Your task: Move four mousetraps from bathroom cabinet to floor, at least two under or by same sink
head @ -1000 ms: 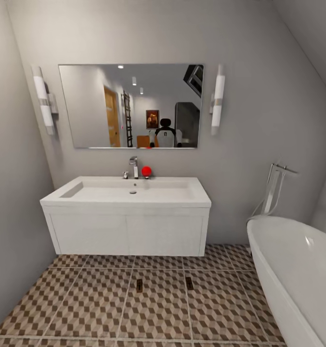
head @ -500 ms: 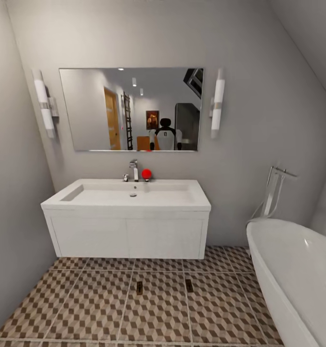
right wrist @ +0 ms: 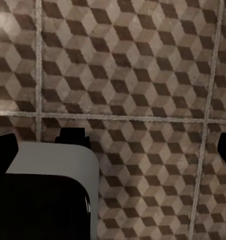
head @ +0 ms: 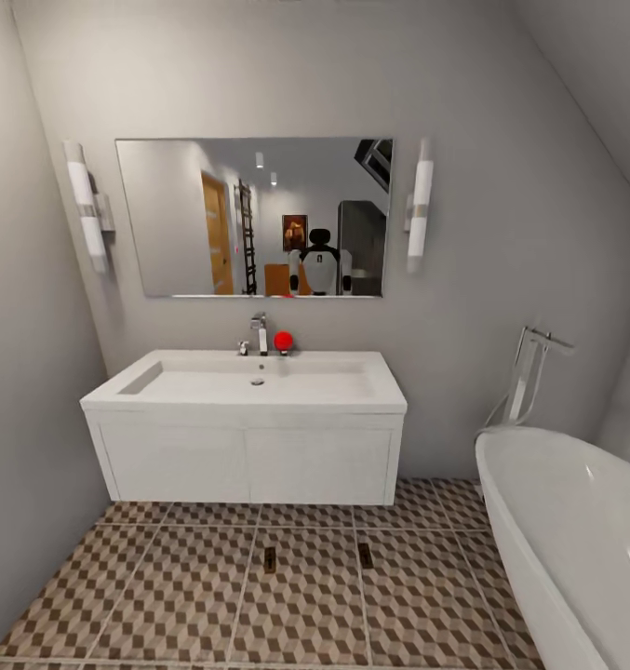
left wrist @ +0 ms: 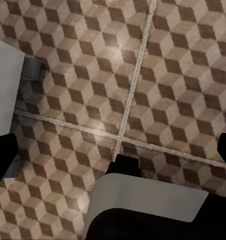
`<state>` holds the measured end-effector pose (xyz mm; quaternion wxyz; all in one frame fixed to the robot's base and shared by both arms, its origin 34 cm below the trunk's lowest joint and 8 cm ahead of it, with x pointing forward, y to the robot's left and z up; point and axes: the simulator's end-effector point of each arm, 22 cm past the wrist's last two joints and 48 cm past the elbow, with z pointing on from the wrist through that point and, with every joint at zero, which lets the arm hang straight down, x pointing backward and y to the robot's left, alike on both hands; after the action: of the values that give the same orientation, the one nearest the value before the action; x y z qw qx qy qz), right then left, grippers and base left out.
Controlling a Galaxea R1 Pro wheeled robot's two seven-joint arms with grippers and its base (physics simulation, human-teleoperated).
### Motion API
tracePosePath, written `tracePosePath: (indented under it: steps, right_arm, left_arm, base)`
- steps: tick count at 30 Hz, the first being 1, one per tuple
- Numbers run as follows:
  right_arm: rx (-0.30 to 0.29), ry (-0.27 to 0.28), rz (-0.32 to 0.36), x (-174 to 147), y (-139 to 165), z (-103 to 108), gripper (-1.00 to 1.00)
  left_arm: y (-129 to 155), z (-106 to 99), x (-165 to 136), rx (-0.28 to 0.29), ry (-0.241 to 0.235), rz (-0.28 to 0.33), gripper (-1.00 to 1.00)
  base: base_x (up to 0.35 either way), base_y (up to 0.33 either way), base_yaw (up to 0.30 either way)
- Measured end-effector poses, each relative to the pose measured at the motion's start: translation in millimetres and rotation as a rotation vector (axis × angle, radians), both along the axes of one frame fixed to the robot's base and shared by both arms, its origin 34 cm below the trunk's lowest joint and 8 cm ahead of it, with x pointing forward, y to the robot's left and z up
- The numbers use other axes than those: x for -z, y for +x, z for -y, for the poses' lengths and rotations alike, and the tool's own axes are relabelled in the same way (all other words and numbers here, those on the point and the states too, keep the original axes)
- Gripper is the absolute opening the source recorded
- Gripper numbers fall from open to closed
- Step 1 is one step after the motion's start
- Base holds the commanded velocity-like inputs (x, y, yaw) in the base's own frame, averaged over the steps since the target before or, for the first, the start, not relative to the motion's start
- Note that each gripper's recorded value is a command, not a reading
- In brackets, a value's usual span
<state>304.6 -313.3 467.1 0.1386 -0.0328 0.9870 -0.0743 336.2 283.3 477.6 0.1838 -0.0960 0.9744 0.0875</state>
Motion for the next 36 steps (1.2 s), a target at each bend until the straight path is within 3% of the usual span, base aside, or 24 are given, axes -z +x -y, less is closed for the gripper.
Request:
tracePosePath:
  steps: [25, 36]
  right_arm:
    - [0.0, 0.009, -0.013, -30, -3, -5, 1.0]
    - [-0.001, 0.011, -0.011, -30, -2, -7, 1.0]
  left_arm:
    - [-3, 6, -30, 0.004, -0.009, -0.002, 1.0]
    - [-3, 7, -30, 0.002, -0.009, -0.001, 1.0]
  base:
    - [0.0, 0.0, 0.003]
    - [0.0, 0.0, 0.223]
